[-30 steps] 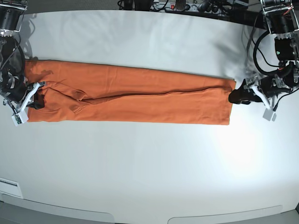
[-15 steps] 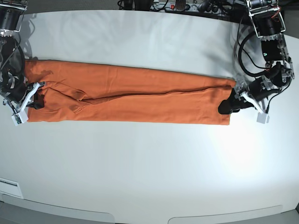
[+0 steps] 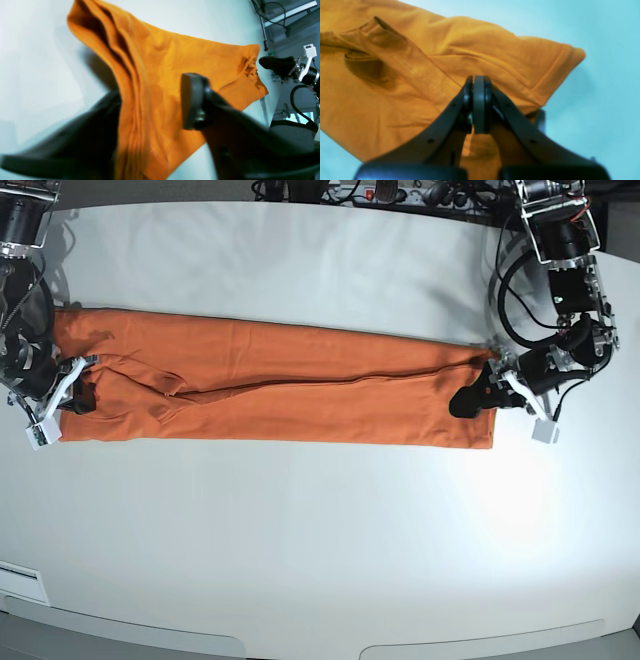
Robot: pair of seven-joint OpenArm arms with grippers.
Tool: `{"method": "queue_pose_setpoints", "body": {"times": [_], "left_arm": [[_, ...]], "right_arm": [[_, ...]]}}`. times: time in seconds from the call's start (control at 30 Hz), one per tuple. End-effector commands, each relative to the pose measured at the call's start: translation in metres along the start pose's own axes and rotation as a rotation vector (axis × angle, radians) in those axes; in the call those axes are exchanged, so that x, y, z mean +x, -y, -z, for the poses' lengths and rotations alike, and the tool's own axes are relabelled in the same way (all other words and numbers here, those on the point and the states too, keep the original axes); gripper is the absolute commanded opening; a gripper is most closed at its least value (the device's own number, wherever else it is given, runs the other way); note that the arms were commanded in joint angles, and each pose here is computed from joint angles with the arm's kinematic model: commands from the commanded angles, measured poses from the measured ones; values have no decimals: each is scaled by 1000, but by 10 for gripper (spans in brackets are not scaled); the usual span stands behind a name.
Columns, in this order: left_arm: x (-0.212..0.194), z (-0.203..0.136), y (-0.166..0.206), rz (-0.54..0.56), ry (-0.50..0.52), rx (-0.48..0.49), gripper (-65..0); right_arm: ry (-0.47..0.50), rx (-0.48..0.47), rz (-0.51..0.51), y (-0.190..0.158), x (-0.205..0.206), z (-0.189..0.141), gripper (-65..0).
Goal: Fold the T-shirt properly
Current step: 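Hold the end with the right gripper and fold the left gripper's end toward it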
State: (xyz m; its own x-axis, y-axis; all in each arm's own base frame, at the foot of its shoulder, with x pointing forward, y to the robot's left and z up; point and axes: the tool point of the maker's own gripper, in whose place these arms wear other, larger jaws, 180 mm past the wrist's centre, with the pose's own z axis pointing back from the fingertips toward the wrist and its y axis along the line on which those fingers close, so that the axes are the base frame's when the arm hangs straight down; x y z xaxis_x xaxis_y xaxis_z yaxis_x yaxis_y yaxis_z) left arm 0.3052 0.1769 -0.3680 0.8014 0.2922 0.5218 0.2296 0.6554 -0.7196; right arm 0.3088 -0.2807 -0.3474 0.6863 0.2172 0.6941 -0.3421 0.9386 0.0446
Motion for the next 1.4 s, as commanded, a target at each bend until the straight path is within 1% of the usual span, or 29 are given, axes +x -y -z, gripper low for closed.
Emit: {"method": "queue_pose_setpoints", "body": {"times": [0.0, 0.03, 0.07, 0.2, 0.33, 0.5, 0.6, 0.73, 0.93, 1.03, 1.2, 1.37], "left_arm": [[-15, 3, -1, -33, -64, 6, -497], [-16, 3, -1, -34, -65, 6, -590], [-16, 3, -1, -34, -66, 7, -650], [-15, 4, -1, -35, -59, 4, -650], [-12, 2, 0, -41, -48, -1, -650], [-8, 1, 6, -18, -46, -13, -650], [-1, 0, 17, 1, -32, -49, -650], [6, -3, 34, 69, -37, -77, -650], [13, -7, 62, 154, -25, -159, -650], [18, -9, 73, 200, -17, -166, -650], [28, -13, 93, 306, 5, -183, -650], [30, -13, 112, 326, 33, -263, -650]], "right_arm": [[51, 0, -21, 3, 16, -5, -650], [50, 7, -23, -1, 15, -3, -650], [46, 4, -23, -3, 13, 0, -650], [51, -13, -22, -7, 6, 7, -650], [12, -52, -51, -4, -13, 7, -650], [-10, -52, -20, -8, -40, 7, -650], [-30, -52, -7, -9, -50, 6, -650], [-36, -48, -2, -10, -52, 6, -650], [-38, -47, 0, -11, -52, 6, -650], [-39, -47, 0, -11, -52, 6, -650], [-40, -46, 0, -11, -52, 6, -650], [-50, -46, 0, -11, -54, 6, -650]]}}
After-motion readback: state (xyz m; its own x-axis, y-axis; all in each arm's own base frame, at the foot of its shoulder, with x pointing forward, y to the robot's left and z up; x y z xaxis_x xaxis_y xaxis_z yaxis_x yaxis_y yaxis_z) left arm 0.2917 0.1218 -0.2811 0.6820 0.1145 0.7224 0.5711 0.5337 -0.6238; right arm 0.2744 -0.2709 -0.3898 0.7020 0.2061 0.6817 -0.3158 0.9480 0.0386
